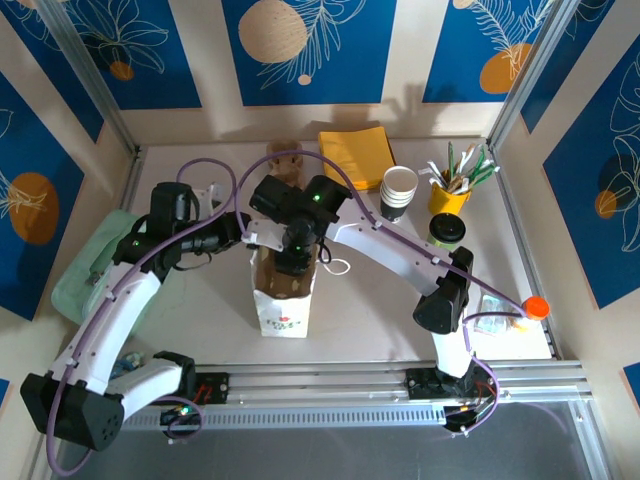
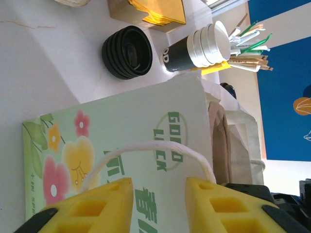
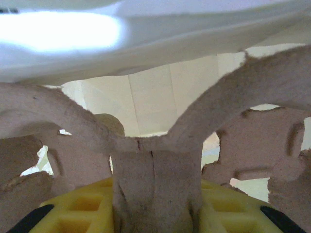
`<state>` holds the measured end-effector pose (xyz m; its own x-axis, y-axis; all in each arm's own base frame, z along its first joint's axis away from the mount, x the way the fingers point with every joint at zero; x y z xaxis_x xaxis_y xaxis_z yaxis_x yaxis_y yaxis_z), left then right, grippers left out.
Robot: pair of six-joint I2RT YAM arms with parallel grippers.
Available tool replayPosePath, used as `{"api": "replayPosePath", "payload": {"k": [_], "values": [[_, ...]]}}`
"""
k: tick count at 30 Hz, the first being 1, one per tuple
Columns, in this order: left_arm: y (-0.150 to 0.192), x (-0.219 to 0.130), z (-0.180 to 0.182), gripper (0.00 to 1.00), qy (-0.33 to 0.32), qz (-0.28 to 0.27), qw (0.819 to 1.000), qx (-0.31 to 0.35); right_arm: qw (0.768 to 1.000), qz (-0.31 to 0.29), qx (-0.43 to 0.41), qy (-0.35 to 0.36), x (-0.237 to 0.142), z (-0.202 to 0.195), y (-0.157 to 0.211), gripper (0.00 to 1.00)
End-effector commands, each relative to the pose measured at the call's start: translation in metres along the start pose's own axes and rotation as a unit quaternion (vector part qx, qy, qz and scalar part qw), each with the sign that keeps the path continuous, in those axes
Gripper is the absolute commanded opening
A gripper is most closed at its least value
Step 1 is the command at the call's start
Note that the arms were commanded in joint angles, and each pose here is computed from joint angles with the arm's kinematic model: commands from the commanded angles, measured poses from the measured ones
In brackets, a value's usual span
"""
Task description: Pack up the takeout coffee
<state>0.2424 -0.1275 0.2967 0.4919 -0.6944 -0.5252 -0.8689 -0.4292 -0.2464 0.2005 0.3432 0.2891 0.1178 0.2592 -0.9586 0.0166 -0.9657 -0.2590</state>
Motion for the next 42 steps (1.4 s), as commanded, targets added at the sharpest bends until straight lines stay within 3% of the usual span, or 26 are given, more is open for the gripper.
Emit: {"api": "replayPosePath", "payload": {"k": [1, 25, 42], "values": [[-0.002, -0.007, -0.015, 0.37, 0.026, 0.003, 0.999, 0.027, 0.999, 0.0, 0.013, -0.03, 0.002, 0.005, 0.002, 0.33], [0.028, -0.062, -0.01, 0.41, -0.032, -0.008, 0.998, 0.06, 0.998, -0.01, 0.021, -0.054, 0.032, -0.002, -0.003, 0.33], [0.056, -0.072, -0.018, 0.41, 0.017, 0.044, 0.991, 0.126, 0.998, -0.033, 0.025, -0.045, 0.028, -0.006, -0.002, 0.32]]}}
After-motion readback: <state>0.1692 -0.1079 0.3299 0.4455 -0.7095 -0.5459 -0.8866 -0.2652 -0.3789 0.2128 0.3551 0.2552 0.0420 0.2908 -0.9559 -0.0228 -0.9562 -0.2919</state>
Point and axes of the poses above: each hand's point on the last joint's axis, 136 mm out from that joint toward the fingers, its own x axis out along the fingers, its own z axis along the line the jaws close on, y = z × x, the point moved 6 cm from there along -x, back along the fingers, and after that the axes turned 11 degrees about -x, right-handed, at the moved point
